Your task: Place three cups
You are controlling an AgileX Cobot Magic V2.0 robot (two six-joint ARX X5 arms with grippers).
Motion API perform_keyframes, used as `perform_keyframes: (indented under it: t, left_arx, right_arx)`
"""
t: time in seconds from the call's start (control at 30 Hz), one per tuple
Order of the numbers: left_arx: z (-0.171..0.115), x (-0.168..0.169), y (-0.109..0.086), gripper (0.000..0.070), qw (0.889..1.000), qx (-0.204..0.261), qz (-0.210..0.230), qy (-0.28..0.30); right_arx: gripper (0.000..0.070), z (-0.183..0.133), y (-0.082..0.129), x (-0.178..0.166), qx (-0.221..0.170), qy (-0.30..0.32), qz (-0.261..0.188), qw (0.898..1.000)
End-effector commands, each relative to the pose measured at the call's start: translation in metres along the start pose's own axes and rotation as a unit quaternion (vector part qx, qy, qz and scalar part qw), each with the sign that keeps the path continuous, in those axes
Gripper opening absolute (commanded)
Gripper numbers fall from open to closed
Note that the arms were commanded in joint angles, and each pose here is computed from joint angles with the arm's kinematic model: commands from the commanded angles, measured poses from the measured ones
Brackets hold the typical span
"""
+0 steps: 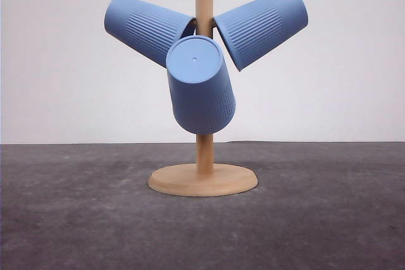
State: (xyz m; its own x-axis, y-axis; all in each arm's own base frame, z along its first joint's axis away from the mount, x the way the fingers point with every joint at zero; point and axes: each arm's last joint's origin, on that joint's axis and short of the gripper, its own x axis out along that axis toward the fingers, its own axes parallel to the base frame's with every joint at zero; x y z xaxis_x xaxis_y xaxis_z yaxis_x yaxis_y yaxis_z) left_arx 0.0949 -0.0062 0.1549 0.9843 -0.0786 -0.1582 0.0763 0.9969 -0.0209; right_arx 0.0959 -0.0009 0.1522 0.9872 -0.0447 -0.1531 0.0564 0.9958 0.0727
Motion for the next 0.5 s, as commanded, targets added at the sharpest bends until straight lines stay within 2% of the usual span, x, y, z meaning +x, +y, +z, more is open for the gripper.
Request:
perform_keyframes:
  t: [0.0, 0.47]
  left_arx:
    - [-0.0052, 0.0014, 0.0003, 0.0000, 1.000, 0.004, 0.003, 0.010]
    - [-0.0052, 0.0014, 0.0003, 0.0000, 1.000, 0.004, 0.003, 0.010]
  right_arx:
    - [0.0012, 0.0001, 0.0000, 0.0001, -0.001, -0.003, -0.001, 1.000]
    - [0.0012, 0.0002, 0.0000, 0.0001, -0.001, -0.003, -0.001, 1.000]
